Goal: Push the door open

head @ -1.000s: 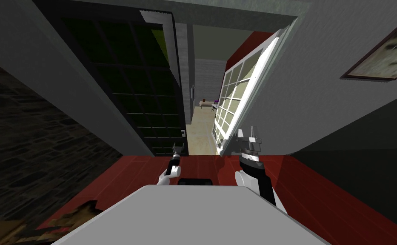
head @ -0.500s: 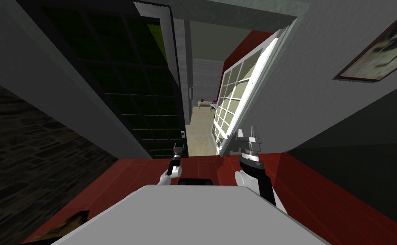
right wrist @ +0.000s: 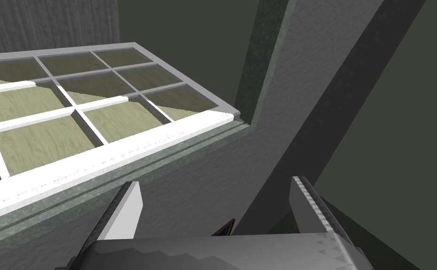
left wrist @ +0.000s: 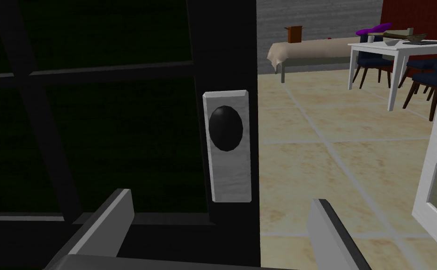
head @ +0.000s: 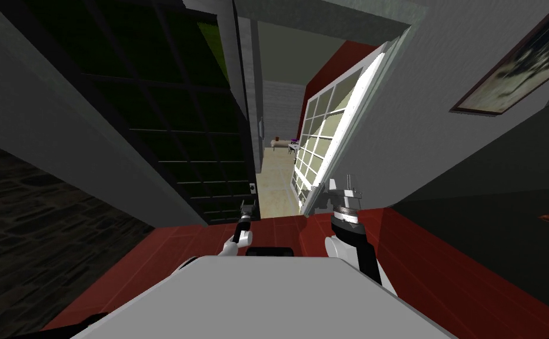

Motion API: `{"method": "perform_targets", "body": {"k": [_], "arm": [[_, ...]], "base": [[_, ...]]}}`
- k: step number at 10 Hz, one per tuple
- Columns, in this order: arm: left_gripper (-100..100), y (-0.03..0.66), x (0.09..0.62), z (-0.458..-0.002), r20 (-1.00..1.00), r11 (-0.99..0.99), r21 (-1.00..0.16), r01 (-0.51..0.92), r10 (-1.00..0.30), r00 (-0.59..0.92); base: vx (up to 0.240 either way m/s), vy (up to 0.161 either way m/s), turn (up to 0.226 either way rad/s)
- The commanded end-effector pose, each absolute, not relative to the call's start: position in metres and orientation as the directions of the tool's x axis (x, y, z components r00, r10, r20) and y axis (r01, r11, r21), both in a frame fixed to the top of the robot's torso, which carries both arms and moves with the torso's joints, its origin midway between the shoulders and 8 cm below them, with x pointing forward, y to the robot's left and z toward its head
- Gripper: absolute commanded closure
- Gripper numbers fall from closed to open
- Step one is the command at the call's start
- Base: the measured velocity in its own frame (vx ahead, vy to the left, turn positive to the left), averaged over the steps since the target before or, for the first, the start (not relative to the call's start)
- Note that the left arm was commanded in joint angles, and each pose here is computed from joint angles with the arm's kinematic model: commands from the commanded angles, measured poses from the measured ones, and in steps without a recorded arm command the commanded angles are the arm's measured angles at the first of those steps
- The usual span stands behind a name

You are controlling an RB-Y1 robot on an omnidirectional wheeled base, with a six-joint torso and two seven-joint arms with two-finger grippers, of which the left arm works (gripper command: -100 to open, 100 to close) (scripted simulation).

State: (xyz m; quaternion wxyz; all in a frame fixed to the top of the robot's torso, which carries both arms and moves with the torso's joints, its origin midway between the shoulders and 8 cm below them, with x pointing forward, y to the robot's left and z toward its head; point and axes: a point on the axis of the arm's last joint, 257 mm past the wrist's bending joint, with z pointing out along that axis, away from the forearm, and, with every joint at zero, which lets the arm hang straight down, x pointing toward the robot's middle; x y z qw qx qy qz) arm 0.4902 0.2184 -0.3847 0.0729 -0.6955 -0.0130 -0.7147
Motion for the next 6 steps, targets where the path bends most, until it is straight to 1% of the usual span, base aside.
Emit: {"method": "perform_targets", "body": {"k": [1,5,6], "arm": [[-100,0.2169,0.4894,-0.3882,0.998,-0.99,-0.06,0.125,-0.062,-0.017],[-100,0.2112,0.4869,-0.398,1.0,-0.991,0.0,0.131,0.0,0.0],[-100,0.2123,0.4874,-0.3965,1.0,-0.992,-0.012,0.13,-0.012,-0.002]], "base": [[0.066,0.055,-0.045],[0.045,0.069,-0.063],[0.023,0.032,-0.014]]}}
